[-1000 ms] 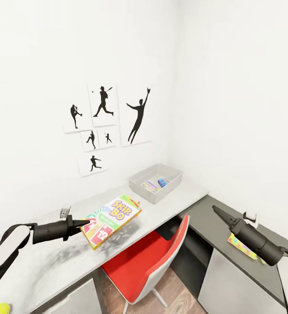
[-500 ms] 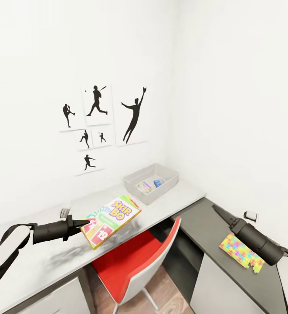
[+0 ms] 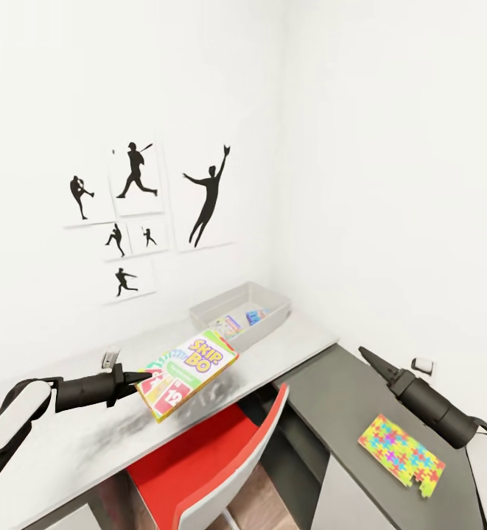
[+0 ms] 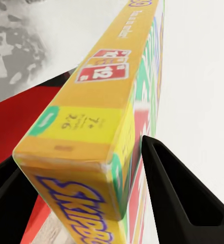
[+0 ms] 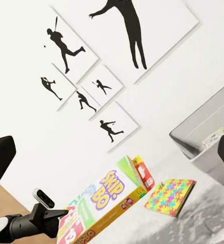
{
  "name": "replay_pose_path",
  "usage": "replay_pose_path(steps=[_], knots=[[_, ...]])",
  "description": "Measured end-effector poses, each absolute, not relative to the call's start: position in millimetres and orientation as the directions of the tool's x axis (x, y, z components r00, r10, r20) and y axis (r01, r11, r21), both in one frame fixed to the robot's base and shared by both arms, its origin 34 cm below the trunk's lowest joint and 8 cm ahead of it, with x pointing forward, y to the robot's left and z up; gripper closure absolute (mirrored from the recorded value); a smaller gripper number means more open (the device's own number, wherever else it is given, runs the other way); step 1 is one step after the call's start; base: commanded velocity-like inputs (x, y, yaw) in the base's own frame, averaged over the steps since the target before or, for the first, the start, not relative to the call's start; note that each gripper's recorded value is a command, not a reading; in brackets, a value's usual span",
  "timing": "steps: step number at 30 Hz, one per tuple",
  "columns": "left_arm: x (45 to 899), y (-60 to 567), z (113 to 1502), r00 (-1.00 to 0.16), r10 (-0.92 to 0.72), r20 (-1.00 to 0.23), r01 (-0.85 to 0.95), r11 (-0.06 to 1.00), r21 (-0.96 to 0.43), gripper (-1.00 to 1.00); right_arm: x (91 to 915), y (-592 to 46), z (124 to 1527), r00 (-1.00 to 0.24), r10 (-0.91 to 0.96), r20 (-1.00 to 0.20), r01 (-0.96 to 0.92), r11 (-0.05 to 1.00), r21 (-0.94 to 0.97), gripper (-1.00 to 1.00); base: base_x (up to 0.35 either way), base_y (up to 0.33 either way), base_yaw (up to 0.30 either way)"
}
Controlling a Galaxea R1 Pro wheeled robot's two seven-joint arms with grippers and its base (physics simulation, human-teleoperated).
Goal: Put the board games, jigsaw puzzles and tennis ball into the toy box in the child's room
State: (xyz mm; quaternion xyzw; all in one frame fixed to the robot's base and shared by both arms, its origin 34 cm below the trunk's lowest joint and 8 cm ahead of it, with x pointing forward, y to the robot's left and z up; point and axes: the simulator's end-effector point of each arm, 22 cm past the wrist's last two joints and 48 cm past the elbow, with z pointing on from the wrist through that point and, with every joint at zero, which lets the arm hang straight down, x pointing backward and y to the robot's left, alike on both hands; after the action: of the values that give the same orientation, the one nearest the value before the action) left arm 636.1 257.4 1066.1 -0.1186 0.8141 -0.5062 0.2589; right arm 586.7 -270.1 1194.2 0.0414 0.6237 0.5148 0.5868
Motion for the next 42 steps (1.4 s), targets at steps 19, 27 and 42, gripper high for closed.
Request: replay_pose_path(steps=[19, 27, 42], knots=[[635.8, 257.1, 1066.6, -0.838, -0.456, -0.299, 0.068, 0.456, -0.887, 1.0, 588.1, -272.2, 1191.6, -0.304, 0.659, -0.688, -0.548, 0.47, 0.692, -1.0, 0.148, -0.018, 0.092], [635.7, 256.0, 1066.0, -0.84, -0.455, -0.296, 0.067, 0.455, -0.888, 1.0, 588.4, -273.8, 1191.4, -0.303, 0.661, -0.687, -0.546, 0.47, 0.693, -1.0, 0.084, -0.021, 0.05], [635.4, 255.7, 1065.0, -0.841, -0.454, -0.295, 0.066, 0.455, -0.888, 1.0, 588.5, -274.4, 1190.8, -0.303, 0.662, -0.686, -0.545, 0.47, 0.695, -1.0, 0.156, -0.044, 0.001]])
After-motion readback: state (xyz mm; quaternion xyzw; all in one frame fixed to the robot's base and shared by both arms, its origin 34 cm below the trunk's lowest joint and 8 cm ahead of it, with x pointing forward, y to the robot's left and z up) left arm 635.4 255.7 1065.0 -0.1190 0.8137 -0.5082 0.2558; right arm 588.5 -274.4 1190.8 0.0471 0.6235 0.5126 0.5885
